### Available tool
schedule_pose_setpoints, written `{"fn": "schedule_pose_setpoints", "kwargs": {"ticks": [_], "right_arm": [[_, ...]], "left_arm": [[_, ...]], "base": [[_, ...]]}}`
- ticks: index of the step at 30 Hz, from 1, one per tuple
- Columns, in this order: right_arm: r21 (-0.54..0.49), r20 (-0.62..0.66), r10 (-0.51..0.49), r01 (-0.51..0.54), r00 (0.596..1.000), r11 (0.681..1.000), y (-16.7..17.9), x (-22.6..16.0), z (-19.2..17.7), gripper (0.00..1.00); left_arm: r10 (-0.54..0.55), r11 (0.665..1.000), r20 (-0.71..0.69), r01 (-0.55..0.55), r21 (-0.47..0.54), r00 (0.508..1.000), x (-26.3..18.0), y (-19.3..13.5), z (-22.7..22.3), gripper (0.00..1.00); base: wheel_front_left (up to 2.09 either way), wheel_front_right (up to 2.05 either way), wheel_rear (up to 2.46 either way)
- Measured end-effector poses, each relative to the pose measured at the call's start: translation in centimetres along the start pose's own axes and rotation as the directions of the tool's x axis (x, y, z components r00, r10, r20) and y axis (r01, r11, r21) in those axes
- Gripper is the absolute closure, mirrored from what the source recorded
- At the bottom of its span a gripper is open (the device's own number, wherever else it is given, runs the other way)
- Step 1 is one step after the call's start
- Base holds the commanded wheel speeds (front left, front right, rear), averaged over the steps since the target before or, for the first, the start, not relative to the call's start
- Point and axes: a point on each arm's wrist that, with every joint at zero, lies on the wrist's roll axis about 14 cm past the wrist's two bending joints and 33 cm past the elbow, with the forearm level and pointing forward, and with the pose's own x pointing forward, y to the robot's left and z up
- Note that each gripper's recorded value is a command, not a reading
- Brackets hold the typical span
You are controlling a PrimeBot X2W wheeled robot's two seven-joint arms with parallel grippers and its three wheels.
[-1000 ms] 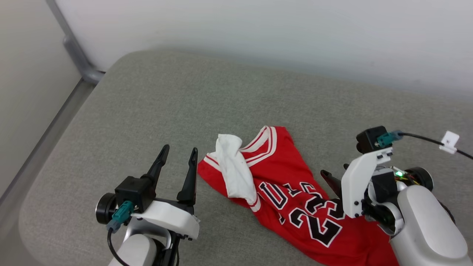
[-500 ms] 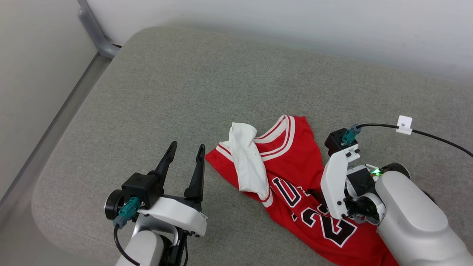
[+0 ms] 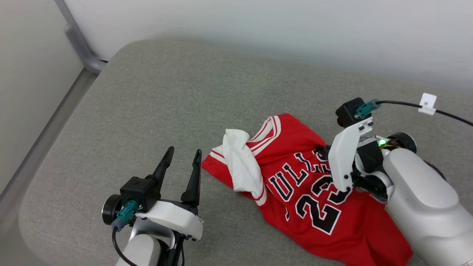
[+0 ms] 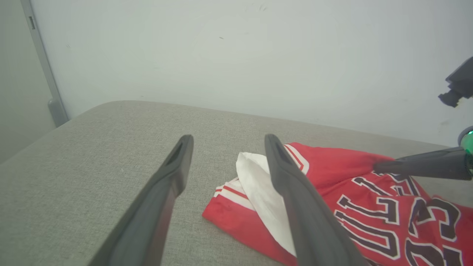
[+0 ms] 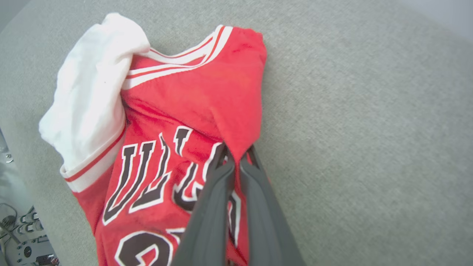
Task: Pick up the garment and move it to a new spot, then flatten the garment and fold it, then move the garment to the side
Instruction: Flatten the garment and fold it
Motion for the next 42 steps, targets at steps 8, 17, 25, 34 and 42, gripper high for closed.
{"fn": "schedule_pose_setpoints", "kwargs": {"ticks": [8, 17, 25, 34, 42], "right_arm": [[0.048, 0.129, -0.187, 0.183, 0.974, 0.982, -6.7, -4.8, 1.4, 1.0], [0.277, -0.006, -0.348, 0.335, 0.938, 0.9, -10.7, -10.4, -10.3, 1.0], [0.452, -0.045, -0.395, 0.371, 0.918, 0.811, -9.1, -12.6, -17.0, 0.61], [0.459, 0.271, -0.534, 0.38, 0.801, 0.803, -8.7, -15.5, -12.3, 0.0], [0.388, 0.507, -0.558, 0.404, 0.657, 0.828, -7.4, -18.7, -7.8, 0.0]], "left_arm": [[-0.052, 0.999, -0.001, 0.052, -0.006, 0.999, 0.2, -1.6, -0.2, 0.0], [-0.121, 0.993, -0.028, 0.121, -0.016, 0.992, -0.1, -3.7, -1.2, 0.0], [-0.16, 0.987, -0.052, 0.159, -0.019, 0.986, -0.4, -5.0, -1.9, 0.0], [-0.173, 0.985, -0.06, 0.172, -0.015, 0.983, -1.1, -5.3, -1.8, 0.0], [-0.176, 0.984, -0.057, 0.176, -0.006, 0.983, -1.2, -5.3, -1.5, 0.0]], "base": [[0.0, 0.0, 0.0], [0.0, 0.0, 0.0], [0.0, 0.0, 0.0], [0.0, 0.0, 0.0], [0.0, 0.0, 0.0]]}}
